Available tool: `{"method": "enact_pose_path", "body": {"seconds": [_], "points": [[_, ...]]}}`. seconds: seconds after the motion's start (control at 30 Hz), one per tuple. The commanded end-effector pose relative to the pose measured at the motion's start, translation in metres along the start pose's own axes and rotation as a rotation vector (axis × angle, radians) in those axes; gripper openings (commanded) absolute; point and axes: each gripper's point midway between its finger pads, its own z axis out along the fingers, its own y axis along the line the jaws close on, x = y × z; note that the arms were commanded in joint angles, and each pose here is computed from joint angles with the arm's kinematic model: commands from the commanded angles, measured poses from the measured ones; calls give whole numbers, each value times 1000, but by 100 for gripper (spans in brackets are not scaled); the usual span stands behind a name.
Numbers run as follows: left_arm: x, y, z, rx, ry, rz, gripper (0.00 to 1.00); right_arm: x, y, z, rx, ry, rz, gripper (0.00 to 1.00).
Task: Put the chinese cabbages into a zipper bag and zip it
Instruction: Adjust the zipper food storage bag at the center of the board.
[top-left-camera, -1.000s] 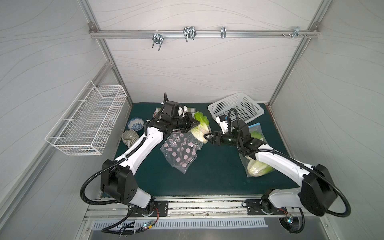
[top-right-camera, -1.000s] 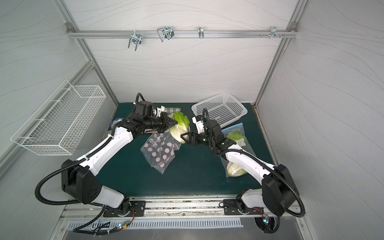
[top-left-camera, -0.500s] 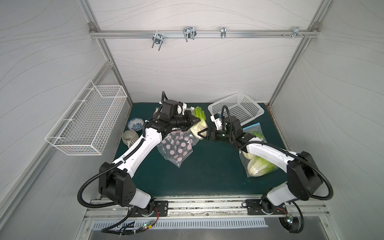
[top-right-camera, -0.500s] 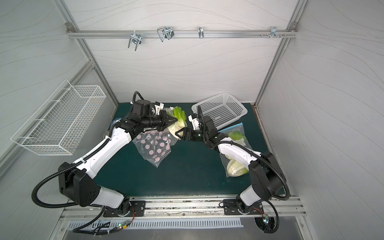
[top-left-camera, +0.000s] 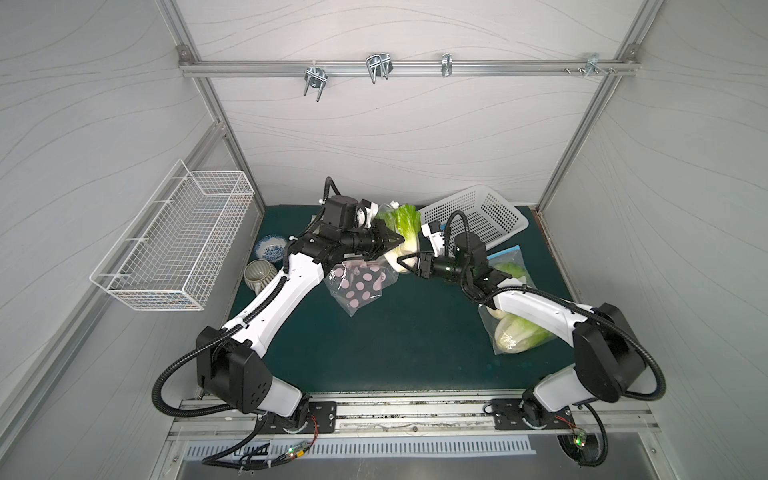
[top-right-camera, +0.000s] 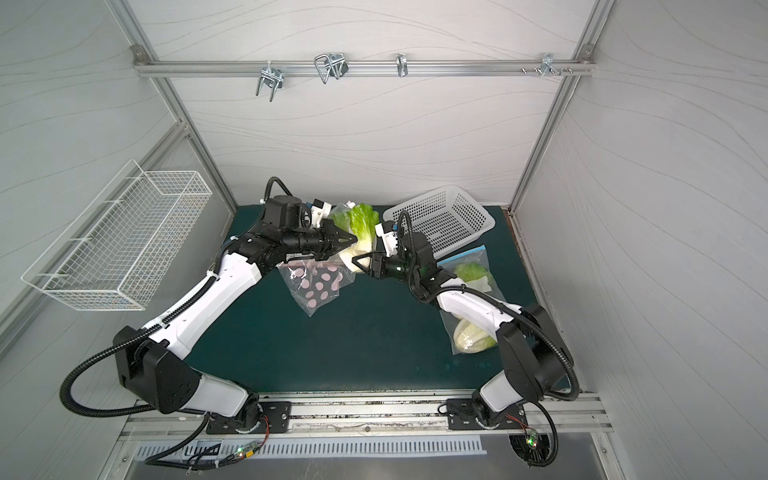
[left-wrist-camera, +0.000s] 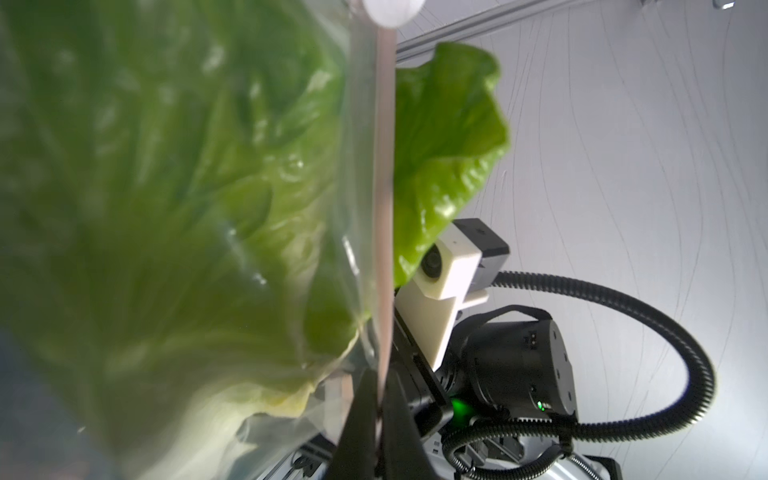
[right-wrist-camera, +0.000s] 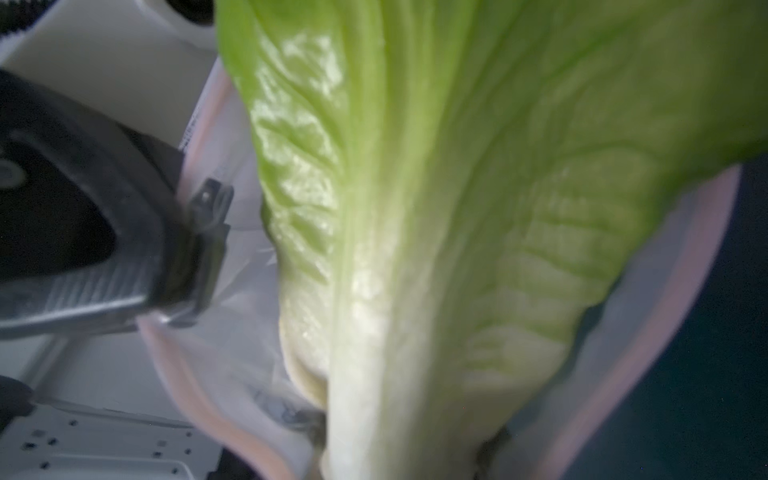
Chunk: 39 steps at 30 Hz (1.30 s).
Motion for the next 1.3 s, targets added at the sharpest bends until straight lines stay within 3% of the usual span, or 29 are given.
{"method": "enact_pose_path", "body": {"seconds": [0.0,0.13,0.23,0.37,0.47,0.8,1.1,1.27], "points": [[4,-43,-24,76,8,155,25,-14,9,-16,28,-48,-209,22],[10,-57,-45,64,29,284,51,-15,19,-29,48,-19,-374,17],[5,-59,-71,-12,3,408,57,-15,29,-43,56,20,-510,13],[-29,-26,-111,-215,-153,505,59,-15,47,-61,33,62,-664,11],[-37,-12,-126,-239,-212,555,60,-11,63,-74,-15,93,-735,9],[10,-45,-123,58,-150,747,61,13,93,-101,-147,196,-787,5],[44,-45,-107,105,-32,884,59,22,96,-110,-201,245,-769,4],[54,-46,-116,95,-35,943,58,21,90,-119,-196,233,-745,3]]}}
